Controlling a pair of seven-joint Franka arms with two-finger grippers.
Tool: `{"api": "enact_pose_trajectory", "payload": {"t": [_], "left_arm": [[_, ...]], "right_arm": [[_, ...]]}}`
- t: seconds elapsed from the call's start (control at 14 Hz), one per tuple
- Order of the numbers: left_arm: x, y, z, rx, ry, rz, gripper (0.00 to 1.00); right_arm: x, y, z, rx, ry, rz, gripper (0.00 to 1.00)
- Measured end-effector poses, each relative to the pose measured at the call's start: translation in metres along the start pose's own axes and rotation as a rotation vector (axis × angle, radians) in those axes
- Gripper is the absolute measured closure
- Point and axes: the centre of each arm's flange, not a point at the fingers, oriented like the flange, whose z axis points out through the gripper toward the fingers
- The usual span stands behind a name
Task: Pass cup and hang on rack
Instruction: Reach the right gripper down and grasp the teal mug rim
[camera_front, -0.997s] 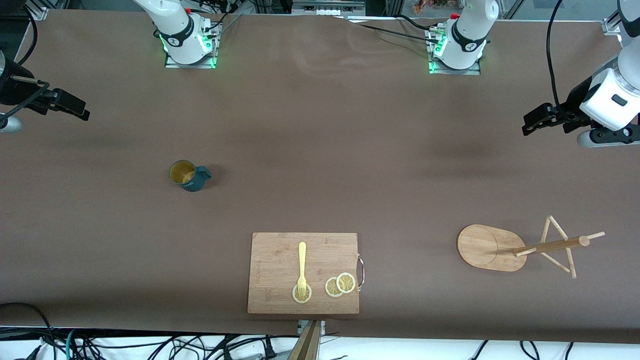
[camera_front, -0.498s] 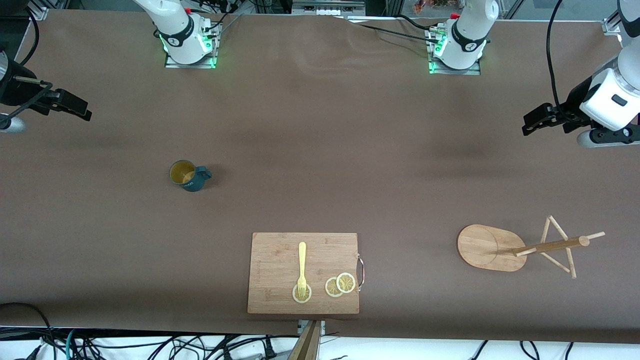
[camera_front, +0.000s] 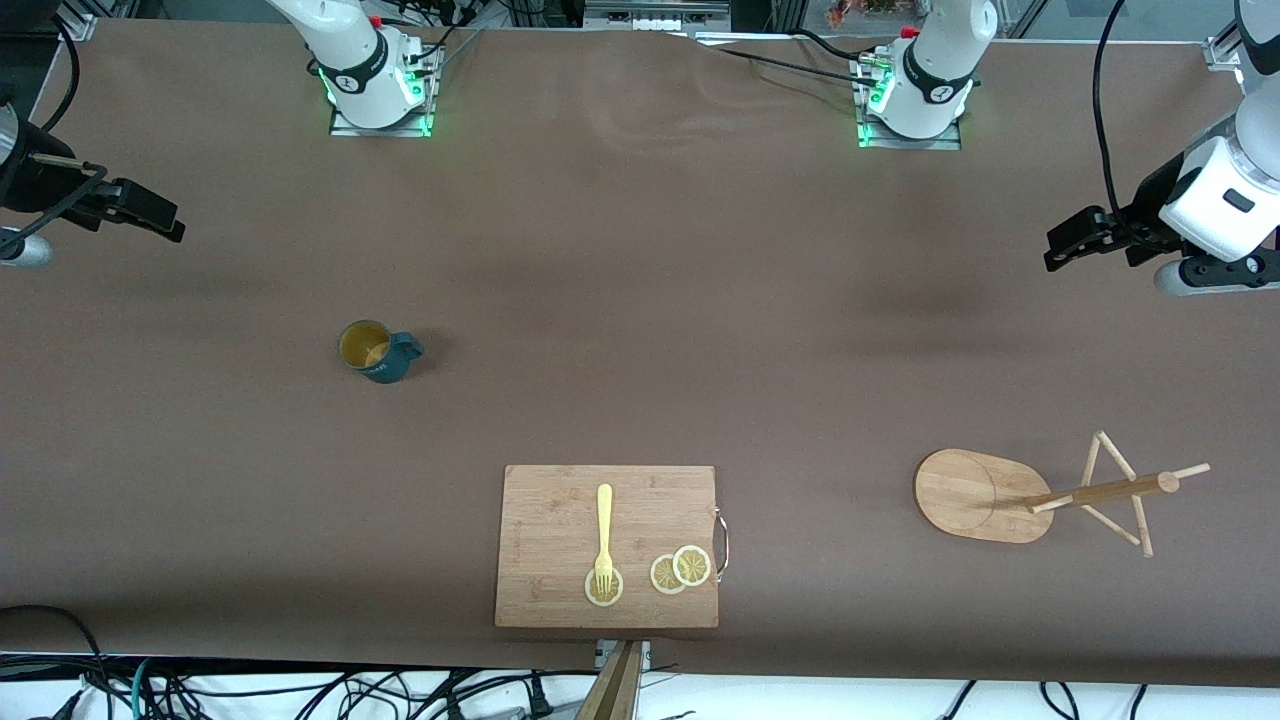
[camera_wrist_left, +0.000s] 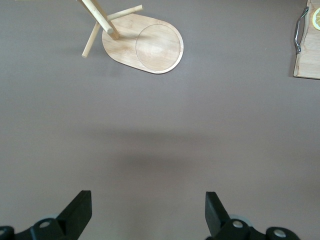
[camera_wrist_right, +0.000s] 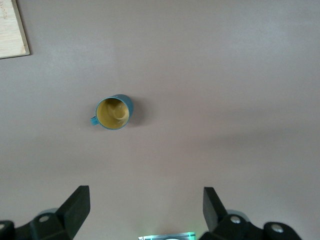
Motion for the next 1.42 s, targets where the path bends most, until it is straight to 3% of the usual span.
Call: {"api": "enact_pose_trajectory", "payload": {"t": [0.28, 0.5, 0.64, 0.85, 1.42], "left_arm": [[0.0, 0.0, 0.0, 0.0, 0.0, 0.0, 0.0], [0.0, 0.0, 0.0, 0.0, 0.0, 0.0, 0.0], [0.0, 0.0, 0.0, 0.0, 0.0, 0.0, 0.0], [0.0, 0.0, 0.0, 0.0, 0.001, 0.0, 0.0], [0.003, -0.002, 0.005, -0.001, -0.01, -0.004, 0.0]], "right_arm": [[0.006, -0.008, 0.013, -0.005, -0.023, -0.014, 0.0], [0.033, -0.029, 0.068, -0.022, -0.114, -0.043, 0.0], [0.057, -0.038, 0.116, -0.028, -0.133, -0.052, 0.0], [0.069, -0.051, 0.186, -0.023, -0.085, -0.07, 0.0], [0.023, -0.073, 0.309, -0.001, 0.022, -0.136, 0.0]]}}
